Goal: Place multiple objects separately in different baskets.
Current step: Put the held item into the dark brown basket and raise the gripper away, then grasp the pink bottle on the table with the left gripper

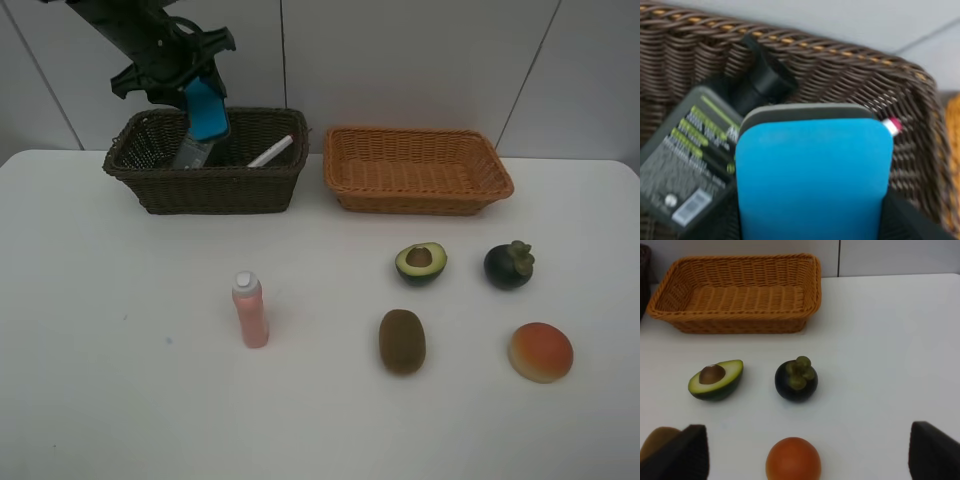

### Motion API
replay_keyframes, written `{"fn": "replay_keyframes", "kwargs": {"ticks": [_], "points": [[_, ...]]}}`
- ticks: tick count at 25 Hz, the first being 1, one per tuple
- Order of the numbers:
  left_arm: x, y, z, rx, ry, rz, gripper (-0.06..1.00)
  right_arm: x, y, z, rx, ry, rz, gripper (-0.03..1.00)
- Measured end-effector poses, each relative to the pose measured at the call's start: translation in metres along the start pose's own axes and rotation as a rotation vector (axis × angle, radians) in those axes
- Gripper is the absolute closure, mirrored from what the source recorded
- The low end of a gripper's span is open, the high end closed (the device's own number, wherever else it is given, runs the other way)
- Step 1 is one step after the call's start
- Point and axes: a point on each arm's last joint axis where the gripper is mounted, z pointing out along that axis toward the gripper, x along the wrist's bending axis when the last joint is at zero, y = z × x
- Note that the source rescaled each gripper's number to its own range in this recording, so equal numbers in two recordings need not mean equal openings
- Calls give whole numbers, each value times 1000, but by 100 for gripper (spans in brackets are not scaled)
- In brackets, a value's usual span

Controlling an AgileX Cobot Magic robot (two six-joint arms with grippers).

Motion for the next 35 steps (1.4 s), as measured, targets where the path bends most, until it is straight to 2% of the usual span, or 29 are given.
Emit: {"fn": "replay_keyframes", "kwargs": {"ticks": [3, 4, 7, 10, 15, 18, 21, 23, 27, 35], "points": [[5, -5, 22, 22, 11, -5, 39, 0, 0, 0, 0, 0, 0, -3], [7, -7, 26, 29, 14, -3, 35, 0, 0, 0, 0, 0, 0, -3], [7, -6, 27, 29, 13, 14, 6, 0, 0, 0, 0, 0, 0, -3], [5, -3, 25, 24, 8, 16, -3, 0, 0, 0, 0, 0, 0, -3], [-4, 5, 11, 72, -1, 19, -5, 0, 0, 0, 0, 0, 0, -3], [-13, 9, -14, 157, -5, 63, -5, 0, 0, 0, 0, 0, 0, -3], [-22, 4, -42, 288, 1, 145, -5, 0, 0, 0, 0, 0, 0, -3], [-28, -5, -55, 396, 10, 191, -5, 0, 0, 0, 0, 0, 0, -3], [-43, -25, -64, 461, 9, 229, -5, 0, 0, 0, 0, 0, 0, -3], [-83, -101, -94, 601, 50, 160, -5, 0, 0, 0, 0, 0, 0, -3]]}}
